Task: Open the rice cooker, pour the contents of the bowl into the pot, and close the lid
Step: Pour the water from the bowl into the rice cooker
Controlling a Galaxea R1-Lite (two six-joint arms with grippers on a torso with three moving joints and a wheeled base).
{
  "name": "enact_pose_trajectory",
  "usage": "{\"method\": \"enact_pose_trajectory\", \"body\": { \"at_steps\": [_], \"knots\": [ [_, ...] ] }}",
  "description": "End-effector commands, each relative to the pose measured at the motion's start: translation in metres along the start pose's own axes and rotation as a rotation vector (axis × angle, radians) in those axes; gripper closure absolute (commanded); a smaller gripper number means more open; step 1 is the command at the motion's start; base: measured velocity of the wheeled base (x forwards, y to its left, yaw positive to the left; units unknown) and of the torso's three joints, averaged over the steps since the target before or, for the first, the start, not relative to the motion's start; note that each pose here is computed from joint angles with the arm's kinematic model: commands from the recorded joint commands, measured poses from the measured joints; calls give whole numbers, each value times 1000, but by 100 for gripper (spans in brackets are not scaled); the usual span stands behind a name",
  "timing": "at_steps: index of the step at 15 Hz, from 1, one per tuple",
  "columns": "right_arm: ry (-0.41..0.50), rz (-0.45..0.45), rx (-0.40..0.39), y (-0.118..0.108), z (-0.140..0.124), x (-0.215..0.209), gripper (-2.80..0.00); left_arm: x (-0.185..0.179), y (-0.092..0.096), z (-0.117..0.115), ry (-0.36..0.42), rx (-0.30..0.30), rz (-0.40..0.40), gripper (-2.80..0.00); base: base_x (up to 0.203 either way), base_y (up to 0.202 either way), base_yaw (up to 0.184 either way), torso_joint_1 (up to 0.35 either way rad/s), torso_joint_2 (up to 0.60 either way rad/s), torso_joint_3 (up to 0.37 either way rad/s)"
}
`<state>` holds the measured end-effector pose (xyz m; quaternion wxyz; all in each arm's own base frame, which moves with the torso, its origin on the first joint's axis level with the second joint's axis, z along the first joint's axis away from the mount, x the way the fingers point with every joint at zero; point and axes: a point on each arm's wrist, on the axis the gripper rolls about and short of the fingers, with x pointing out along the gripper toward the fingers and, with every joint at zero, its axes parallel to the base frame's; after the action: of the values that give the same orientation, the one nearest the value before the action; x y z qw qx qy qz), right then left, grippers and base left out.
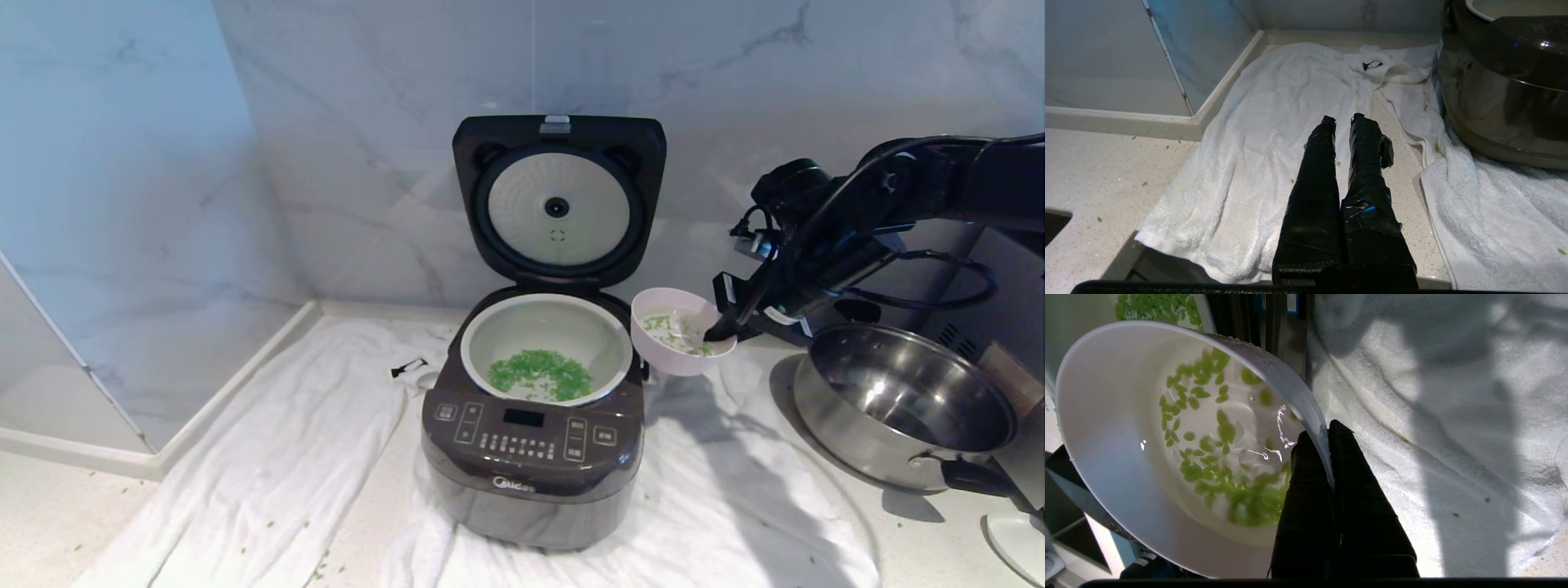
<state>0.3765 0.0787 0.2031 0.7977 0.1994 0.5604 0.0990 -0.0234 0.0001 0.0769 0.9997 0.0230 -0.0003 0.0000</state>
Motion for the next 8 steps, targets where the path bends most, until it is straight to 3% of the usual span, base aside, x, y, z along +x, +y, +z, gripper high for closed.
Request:
{"method": "enact_pose_trajectory", "body": {
  "at_steps": [1,8],
  "knots": [
    [18,-4,3,2,7,15,0,0,0,0,1,-2,1,0,0,0,0,0,0,0],
    [-30,11,-25,10,14,22,0,0,0,0,2,-18,-2,0,0,0,0,0,0,0]
  ]
}}
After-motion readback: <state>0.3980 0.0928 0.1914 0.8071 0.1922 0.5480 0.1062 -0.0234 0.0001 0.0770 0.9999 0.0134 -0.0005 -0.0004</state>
